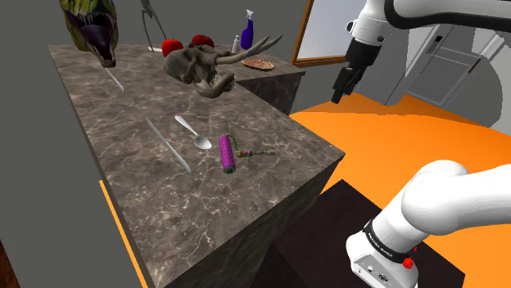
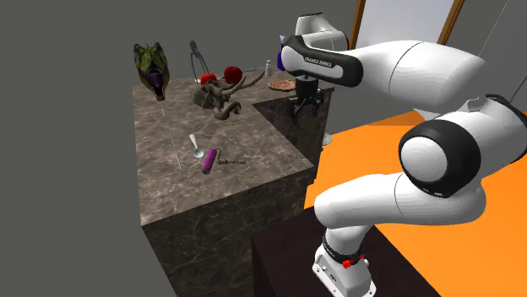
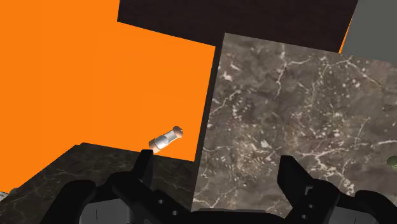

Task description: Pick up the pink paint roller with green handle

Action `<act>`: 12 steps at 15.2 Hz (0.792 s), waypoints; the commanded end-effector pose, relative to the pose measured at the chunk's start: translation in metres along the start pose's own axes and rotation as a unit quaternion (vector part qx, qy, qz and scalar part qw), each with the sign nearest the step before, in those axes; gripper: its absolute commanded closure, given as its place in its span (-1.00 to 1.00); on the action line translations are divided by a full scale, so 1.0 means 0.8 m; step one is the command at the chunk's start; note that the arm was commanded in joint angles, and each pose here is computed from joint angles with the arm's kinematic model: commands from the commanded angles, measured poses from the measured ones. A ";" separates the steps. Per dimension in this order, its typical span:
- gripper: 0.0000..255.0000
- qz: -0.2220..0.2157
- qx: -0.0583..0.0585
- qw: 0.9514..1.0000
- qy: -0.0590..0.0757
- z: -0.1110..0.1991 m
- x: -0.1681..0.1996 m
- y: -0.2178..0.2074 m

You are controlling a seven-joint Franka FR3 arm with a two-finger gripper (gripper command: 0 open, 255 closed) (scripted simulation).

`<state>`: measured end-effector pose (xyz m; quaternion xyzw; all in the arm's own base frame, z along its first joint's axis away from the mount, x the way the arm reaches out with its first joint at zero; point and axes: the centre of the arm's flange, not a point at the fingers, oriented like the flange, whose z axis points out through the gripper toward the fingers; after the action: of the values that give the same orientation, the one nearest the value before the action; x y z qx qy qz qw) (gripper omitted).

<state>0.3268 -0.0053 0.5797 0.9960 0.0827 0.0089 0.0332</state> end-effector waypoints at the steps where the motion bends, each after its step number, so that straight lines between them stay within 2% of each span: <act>1: -1.00 0.000 0.000 1.000 0.000 0.000 0.000 0.000; 6: -1.00 -0.086 0.013 0.996 0.017 0.026 0.039 -0.059; 9: -1.00 -0.137 0.021 0.990 0.026 0.040 0.057 -0.097; 12: -1.00 -0.188 0.029 0.981 0.036 0.053 0.072 -0.138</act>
<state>0.3622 0.0981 0.5363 0.9670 0.2527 0.0333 0.0051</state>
